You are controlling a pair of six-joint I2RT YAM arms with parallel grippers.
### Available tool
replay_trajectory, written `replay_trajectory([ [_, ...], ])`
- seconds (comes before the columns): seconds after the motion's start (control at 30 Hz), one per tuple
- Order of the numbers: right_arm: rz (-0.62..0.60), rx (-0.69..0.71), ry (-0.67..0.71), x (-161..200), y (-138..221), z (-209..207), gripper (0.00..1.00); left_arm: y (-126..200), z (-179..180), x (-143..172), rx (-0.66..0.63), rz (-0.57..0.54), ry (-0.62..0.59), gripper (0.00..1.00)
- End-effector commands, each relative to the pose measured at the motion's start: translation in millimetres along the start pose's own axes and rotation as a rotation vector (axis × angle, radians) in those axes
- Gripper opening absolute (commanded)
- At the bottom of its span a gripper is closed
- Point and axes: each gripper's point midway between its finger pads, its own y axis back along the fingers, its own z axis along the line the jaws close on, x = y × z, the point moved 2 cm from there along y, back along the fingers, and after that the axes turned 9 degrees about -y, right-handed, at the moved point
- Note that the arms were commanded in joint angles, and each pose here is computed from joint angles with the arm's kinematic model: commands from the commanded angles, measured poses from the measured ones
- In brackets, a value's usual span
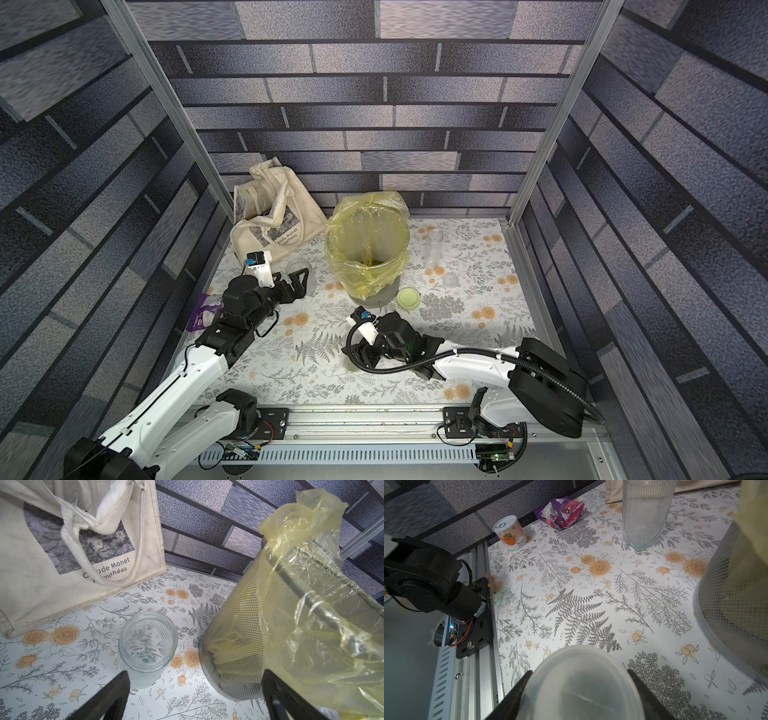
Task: Empty moldy mung beans from jars
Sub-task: Pick up the jar from the center of the board.
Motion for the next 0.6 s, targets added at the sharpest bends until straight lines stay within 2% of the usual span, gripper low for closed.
replay_trajectory([
  [0.0, -0.042, 0.000, 0.016, -16, 5, 6, 0.45, 0, 0, -4, 0.009, -0.015, 0.022, 1.00],
  [0.2, -0.002, 0.061, 0.025, -25, 7, 2, 0.43, 2, -18, -7, 0.127, -0.034, 0.018, 1.00],
  [0.3, -0.020, 0.045, 0.025, -35, 10, 6, 0.43, 9, -31, -19, 0.203, -0.091, 0.015, 1.00],
  [0.57, -0.054, 0.044, 0.026, -77, 28, 17, 0.42, 24, -40, -36, 0.270, -0.211, 0.036, 1.00],
])
